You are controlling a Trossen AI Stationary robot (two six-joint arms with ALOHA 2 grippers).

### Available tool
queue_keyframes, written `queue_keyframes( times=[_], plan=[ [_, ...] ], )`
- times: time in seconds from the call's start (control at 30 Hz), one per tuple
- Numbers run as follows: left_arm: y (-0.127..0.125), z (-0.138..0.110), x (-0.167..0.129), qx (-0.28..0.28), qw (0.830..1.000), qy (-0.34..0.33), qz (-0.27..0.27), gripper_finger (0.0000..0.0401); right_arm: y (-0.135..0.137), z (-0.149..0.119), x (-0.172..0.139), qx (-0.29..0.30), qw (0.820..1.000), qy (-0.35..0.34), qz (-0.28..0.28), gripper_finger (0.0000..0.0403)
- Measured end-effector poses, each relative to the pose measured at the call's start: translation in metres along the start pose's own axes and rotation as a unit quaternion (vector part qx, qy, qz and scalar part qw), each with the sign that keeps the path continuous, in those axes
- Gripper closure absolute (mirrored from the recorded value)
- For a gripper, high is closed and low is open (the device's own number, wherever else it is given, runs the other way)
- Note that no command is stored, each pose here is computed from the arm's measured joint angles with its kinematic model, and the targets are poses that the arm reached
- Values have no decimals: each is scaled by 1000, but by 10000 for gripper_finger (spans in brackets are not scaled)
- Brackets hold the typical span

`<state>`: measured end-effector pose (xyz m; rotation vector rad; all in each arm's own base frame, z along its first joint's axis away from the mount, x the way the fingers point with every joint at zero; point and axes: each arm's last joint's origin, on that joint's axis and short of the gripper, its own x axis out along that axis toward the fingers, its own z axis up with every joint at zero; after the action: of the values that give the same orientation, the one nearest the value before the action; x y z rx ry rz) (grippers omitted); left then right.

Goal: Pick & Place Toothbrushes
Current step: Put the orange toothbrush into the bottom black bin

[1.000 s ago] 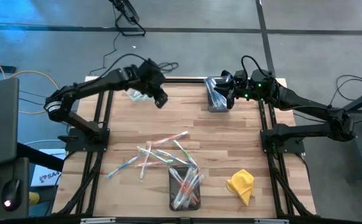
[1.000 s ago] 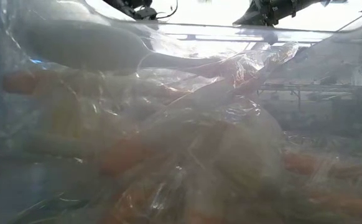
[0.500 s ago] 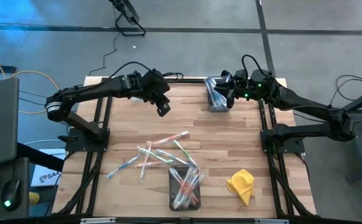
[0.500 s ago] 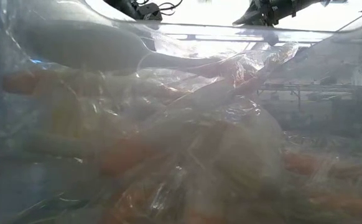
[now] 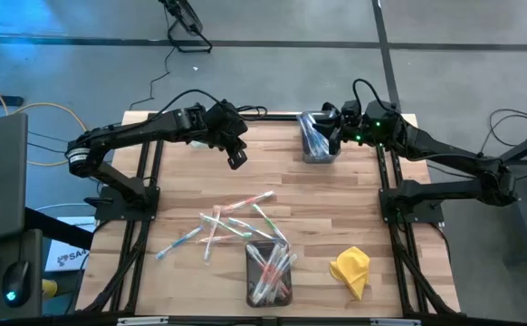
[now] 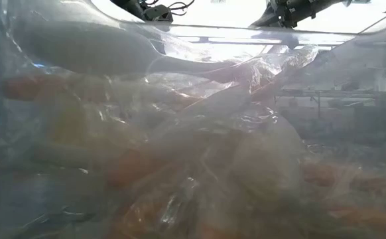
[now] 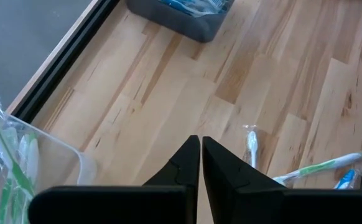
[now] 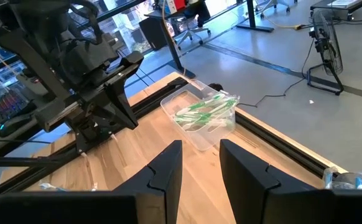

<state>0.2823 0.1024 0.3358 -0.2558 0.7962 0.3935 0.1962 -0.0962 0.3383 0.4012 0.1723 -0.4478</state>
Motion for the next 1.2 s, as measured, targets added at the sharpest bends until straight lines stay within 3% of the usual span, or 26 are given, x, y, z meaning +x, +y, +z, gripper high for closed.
queue_keyframes(
  times=[0.7, 0.83, 1.2],
  plan=[
    [0, 0, 0, -4, 1000, 0, 0, 384, 0, 0, 0, 0, 1000, 0, 0, 302],
    [-2, -2, 0, -5, 1000, 13, -25, 384, 0, 0, 0, 0, 1000, 0, 0, 302],
    [-41, -17, -3, 45, 994, 62, -77, 384, 0, -1, 0, -20, 1000, 4, -1, 302]
  ],
)
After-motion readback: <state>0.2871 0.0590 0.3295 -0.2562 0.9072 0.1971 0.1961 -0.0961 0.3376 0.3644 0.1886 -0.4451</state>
